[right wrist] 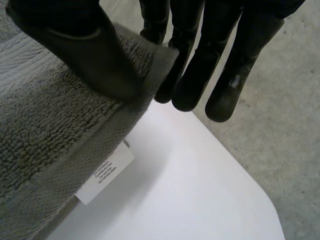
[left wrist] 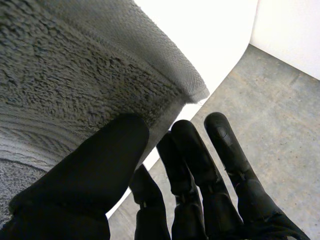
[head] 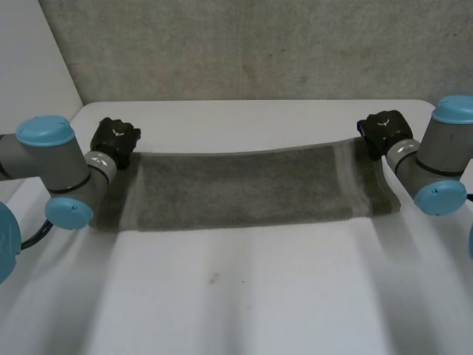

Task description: Fold the towel.

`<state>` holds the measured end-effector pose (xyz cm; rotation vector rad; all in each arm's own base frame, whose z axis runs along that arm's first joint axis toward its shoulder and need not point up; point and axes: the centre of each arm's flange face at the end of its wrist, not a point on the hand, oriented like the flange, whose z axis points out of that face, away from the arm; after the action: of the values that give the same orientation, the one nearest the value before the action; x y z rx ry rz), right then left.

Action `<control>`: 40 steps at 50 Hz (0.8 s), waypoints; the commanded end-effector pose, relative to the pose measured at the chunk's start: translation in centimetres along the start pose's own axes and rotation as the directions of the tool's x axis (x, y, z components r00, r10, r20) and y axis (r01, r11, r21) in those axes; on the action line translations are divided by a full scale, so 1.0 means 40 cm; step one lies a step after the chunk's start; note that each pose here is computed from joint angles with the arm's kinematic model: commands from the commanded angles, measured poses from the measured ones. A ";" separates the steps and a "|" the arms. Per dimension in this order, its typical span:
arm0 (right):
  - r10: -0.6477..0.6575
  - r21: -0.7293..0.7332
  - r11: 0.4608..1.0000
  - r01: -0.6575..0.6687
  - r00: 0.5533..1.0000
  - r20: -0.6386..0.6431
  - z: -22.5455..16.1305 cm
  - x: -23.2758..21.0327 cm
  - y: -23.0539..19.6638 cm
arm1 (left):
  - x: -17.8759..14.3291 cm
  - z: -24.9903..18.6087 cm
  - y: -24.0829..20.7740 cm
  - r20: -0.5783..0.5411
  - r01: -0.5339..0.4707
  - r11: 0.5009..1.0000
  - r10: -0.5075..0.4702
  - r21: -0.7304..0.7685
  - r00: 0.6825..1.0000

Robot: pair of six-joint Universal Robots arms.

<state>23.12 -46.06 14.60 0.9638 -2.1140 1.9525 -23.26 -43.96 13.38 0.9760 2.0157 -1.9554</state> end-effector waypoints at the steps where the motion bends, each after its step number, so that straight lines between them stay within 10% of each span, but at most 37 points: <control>1: -0.001 -0.079 0.997 -0.001 1.000 -0.025 0.008 0.004 0.021 | 0.008 0.005 0.008 -0.005 0.020 1.000 -0.020 0.001 1.000; 15: 0.033 -0.020 0.999 -0.036 0.994 -0.101 -0.146 0.111 -0.180 | -0.054 -0.085 -0.149 0.004 0.287 0.951 -0.290 0.114 0.957; 25: 0.053 -0.172 0.984 -0.045 0.998 0.042 -0.288 0.023 -0.092 | -0.040 -0.257 -0.151 -0.021 0.459 0.888 -0.459 0.018 0.888; 40: 0.024 -0.131 0.991 -0.009 0.993 0.113 -0.253 -0.040 0.070 | -0.004 -0.324 -0.099 -0.015 0.488 0.872 -0.488 -0.035 0.872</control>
<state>19.95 -35.18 15.13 1.0324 -2.3269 1.7863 -21.36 -31.58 18.92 0.5126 2.5003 -2.1204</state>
